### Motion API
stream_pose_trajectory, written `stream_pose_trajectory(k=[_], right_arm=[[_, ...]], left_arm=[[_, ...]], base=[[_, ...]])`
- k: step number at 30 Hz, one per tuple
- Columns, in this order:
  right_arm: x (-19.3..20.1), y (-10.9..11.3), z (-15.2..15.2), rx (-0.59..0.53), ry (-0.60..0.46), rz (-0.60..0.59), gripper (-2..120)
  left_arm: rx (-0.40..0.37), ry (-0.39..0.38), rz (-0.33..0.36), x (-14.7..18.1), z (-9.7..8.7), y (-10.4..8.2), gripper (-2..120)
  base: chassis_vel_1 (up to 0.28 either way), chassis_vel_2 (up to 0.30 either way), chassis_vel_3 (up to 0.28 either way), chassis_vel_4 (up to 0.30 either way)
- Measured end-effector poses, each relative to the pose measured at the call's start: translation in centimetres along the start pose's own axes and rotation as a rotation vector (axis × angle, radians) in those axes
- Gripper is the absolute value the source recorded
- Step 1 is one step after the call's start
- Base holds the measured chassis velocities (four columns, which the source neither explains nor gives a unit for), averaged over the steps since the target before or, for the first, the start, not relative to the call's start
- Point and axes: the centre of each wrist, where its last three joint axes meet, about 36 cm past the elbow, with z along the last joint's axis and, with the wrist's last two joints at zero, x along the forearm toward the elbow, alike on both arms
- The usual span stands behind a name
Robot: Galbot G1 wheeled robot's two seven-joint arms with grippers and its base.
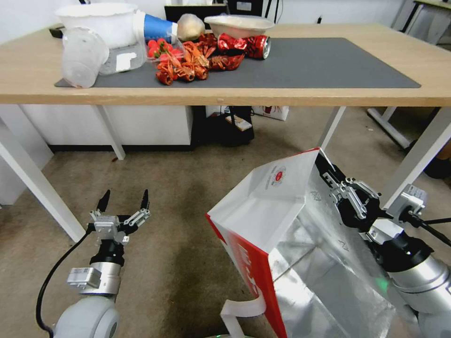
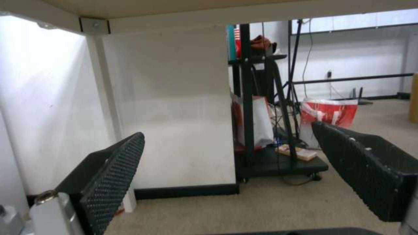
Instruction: Pick up the food delivery bag from the floor and place it on the table.
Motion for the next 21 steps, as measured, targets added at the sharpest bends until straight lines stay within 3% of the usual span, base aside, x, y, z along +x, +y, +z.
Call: stream_pose_trajectory(k=[14, 21], right_arm=[[0.0, -0.7, -1.2, -0.060, -0.028, -0.207, 0], [0.0, -0.8, -1.3, -0.064, -0.036, -0.238, 0]], left_arm=[[-0.025, -0.022, -0.005, 0.1, -0.3, 0.0, 97], [-0.008, -0.023, 0.011, 0.2, -0.4, 0.0, 101]], base=[[0.000, 0.000, 0.000, 0.000], [0.000, 0.000, 0.000, 0.000]])
